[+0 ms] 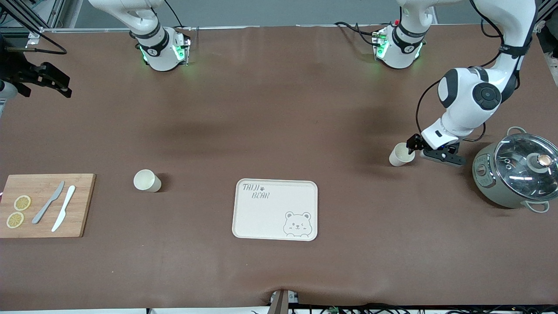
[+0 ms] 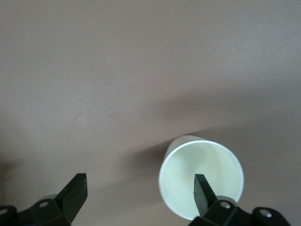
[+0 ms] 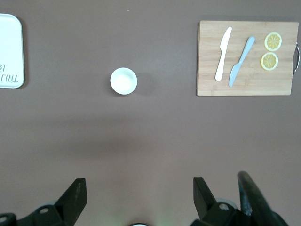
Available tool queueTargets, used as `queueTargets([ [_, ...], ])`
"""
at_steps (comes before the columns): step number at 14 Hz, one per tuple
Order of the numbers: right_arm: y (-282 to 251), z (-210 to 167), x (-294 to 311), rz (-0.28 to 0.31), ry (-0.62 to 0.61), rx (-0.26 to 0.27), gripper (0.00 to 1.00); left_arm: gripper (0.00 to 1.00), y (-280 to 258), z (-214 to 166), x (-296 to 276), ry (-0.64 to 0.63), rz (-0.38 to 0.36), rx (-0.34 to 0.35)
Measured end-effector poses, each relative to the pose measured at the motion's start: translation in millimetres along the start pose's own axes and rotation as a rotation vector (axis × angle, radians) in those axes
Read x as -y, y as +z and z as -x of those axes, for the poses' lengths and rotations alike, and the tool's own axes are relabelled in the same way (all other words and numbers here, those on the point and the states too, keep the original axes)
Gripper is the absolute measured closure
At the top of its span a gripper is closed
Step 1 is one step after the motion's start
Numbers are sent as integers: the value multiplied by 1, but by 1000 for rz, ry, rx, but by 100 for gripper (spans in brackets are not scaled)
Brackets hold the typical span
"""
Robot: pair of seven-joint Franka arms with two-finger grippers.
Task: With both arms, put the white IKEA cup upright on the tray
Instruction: 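Close the left gripper on the cup rim and lift it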
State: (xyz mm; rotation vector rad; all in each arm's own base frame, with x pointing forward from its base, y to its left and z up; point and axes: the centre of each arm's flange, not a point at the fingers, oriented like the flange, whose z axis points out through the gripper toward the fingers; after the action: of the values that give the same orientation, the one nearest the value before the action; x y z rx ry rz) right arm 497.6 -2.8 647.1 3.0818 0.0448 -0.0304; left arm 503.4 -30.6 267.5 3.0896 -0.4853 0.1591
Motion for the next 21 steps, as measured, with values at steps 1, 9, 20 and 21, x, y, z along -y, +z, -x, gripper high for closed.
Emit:
queueTargets([
  [1, 0, 0, 0, 0, -23, -1, 0, 0, 1, 0, -5, 2, 5, -5],
  [9, 3, -6, 2, -7, -53, -17, 0, 0, 25, 17, -14, -3, 10, -34],
  [20, 16, -10, -8, -81, 19, -16, 0, 0, 48, 22, -12, -13, 16, -40],
  [21, 17, -10, -8, -81, 19, -14, 0, 2, 48, 22, -12, -14, 16, -41],
])
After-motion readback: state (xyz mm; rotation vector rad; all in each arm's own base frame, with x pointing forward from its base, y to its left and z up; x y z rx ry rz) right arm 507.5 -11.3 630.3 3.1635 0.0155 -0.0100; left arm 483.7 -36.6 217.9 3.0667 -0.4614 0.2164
